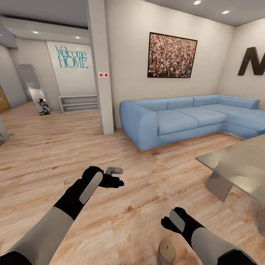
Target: Place each of the two pumpkins and all three candles from the living room inside a cabinet in the living room (use any cabinet), then make sure every cabinet is closed, and position the cauldron so it is next to a table in the living room.
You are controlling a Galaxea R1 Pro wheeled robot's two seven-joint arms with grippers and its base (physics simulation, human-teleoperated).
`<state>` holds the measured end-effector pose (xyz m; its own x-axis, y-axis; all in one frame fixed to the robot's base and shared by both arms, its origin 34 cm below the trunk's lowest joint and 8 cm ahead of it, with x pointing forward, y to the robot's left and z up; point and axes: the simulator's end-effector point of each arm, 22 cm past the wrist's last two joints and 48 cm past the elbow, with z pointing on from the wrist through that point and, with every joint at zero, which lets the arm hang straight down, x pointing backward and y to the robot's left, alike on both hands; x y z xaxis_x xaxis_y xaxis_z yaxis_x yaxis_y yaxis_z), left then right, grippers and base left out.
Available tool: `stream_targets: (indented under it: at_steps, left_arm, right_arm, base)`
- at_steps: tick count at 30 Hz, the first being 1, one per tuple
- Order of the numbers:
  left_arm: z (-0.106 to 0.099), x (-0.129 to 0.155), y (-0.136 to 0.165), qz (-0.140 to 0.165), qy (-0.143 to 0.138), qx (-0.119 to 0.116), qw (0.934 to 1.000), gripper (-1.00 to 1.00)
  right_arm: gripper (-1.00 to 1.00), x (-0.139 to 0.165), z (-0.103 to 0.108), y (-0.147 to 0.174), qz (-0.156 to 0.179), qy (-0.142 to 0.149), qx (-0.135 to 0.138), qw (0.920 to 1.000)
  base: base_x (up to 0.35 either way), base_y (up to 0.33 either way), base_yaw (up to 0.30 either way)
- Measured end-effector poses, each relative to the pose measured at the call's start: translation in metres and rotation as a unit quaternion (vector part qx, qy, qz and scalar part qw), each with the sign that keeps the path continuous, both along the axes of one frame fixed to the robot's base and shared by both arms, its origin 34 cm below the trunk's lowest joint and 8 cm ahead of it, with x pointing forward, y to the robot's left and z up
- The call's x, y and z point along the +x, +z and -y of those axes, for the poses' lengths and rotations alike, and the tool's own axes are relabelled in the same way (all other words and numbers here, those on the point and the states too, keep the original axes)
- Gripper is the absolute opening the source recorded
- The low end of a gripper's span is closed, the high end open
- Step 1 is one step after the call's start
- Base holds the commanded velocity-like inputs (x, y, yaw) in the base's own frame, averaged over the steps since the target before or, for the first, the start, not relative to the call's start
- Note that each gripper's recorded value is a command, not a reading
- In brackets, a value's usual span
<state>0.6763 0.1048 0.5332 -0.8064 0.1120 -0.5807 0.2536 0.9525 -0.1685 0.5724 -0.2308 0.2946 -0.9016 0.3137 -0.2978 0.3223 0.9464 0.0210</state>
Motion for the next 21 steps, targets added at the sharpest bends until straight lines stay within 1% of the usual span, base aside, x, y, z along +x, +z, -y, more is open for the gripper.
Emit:
stream_targets:
  at_steps: [21]
  left_arm:
    - [0.000,0.001,-0.053,-0.041,-0.001,0.003,0.9992,1.00]
  right_arm:
    - [1.00,-0.020,-0.003,-0.044,-0.042,0.002,0.001,0.9991]
  base:
    - [0.000,0.000,0.000]
